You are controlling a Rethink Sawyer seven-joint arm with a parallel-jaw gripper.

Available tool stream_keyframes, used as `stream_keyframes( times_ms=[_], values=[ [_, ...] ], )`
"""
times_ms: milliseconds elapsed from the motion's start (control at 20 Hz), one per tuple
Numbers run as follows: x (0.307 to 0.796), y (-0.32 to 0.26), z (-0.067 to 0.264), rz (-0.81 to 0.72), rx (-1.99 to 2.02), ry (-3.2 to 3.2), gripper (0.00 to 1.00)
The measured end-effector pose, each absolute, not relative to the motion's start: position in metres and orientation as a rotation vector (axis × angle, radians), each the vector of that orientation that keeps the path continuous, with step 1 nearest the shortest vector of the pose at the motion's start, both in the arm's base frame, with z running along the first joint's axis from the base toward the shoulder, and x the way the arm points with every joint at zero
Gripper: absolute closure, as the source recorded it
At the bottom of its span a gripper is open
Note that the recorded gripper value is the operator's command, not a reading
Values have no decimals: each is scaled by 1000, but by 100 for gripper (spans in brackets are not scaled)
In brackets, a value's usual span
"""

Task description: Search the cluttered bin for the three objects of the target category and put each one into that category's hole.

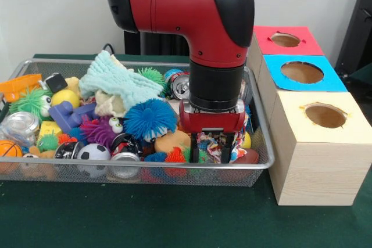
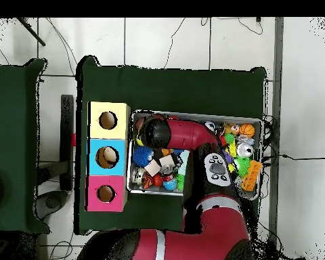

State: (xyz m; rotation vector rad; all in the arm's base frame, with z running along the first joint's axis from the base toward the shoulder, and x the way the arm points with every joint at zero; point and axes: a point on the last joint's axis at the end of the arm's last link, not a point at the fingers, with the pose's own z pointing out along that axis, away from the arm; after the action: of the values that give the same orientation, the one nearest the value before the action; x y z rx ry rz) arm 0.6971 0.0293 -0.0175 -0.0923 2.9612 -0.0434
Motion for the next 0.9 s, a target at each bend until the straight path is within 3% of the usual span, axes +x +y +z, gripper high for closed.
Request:
stream_keyframes(
  times_ms=[900],
  values=[
    [703,39,-24,-91,-139,2944,0]
  ],
)
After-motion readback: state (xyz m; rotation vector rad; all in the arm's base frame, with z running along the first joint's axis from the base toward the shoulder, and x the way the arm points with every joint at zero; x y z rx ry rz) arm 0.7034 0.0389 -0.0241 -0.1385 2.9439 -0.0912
